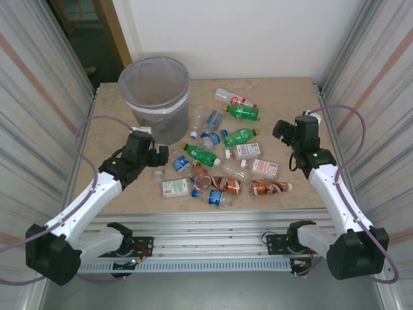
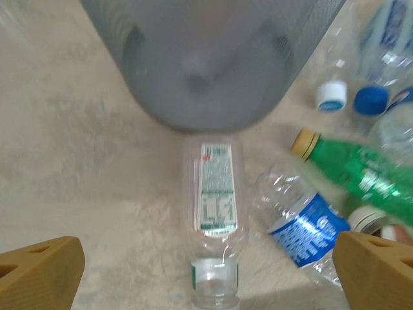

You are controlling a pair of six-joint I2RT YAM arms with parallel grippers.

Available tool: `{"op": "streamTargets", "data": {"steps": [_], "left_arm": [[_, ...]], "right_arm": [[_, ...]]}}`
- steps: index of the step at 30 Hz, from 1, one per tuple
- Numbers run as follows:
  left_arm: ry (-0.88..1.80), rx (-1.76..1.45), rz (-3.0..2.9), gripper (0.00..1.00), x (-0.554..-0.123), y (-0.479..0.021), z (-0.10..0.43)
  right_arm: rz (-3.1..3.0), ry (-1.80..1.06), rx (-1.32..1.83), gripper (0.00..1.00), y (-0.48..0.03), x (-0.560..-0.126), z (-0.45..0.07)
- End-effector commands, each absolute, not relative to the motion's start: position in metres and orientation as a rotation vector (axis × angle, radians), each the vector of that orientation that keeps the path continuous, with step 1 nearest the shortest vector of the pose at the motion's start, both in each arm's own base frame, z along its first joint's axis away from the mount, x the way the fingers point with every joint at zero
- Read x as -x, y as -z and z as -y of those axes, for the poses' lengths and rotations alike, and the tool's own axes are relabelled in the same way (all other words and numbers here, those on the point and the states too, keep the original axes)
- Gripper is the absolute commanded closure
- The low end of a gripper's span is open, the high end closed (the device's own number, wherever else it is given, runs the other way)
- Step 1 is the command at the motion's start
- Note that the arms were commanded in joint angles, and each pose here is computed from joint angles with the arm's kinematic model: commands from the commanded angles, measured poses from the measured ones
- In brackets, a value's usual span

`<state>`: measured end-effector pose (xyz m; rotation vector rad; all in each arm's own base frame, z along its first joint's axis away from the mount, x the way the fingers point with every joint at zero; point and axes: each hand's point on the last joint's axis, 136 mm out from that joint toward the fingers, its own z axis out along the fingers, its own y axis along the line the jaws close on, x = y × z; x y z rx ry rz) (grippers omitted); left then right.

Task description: Put the plastic bottles in the bin

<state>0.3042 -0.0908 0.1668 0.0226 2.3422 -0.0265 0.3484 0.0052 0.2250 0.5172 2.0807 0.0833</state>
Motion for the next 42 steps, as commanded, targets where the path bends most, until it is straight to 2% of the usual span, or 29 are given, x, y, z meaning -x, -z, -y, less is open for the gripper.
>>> {"op": "streamTargets", "data": {"steps": [1,8,15,24,31,37,42], "left_arm": [[0.087,0.075,-2.402,0.02,-0.307,-0.134,0.091],[0.175,0.118,-2.452,0.13,-0.328,-0.094,0.097],[0.088,0.151,-2.513,0.13,-0.337,-0.065,0.091],[0.002,0.182,-2.554,0.20,-0.347,-0.039,0.083],[-0.014,0.239,-2.593,0.31,-0.343,-0.025,0.074],[-0.011,0.260,-2.598,0.47,-0.338,-0.023,0.070],[-0.037,0.276,-2.584,0.53,-0.329,-0.038,0.063]], "right_arm": [[-2.056,-0.088,-0.546,0.02,-0.232,-0.350,-0.004],[-2.055,-0.078,-0.545,0.02,-0.233,-0.348,-0.003],[-2.055,-0.073,-0.540,0.02,-0.234,-0.347,-0.003],[-2.059,-0.089,-0.537,0.02,-0.234,-0.351,-0.005],[-2.061,-0.084,-0.538,0.02,-0.234,-0.350,-0.005],[-2.064,-0.081,-0.544,0.02,-0.233,-0.351,-0.004],[-2.064,-0.072,-0.548,0.02,-0.232,-0.349,-0.003]]}}
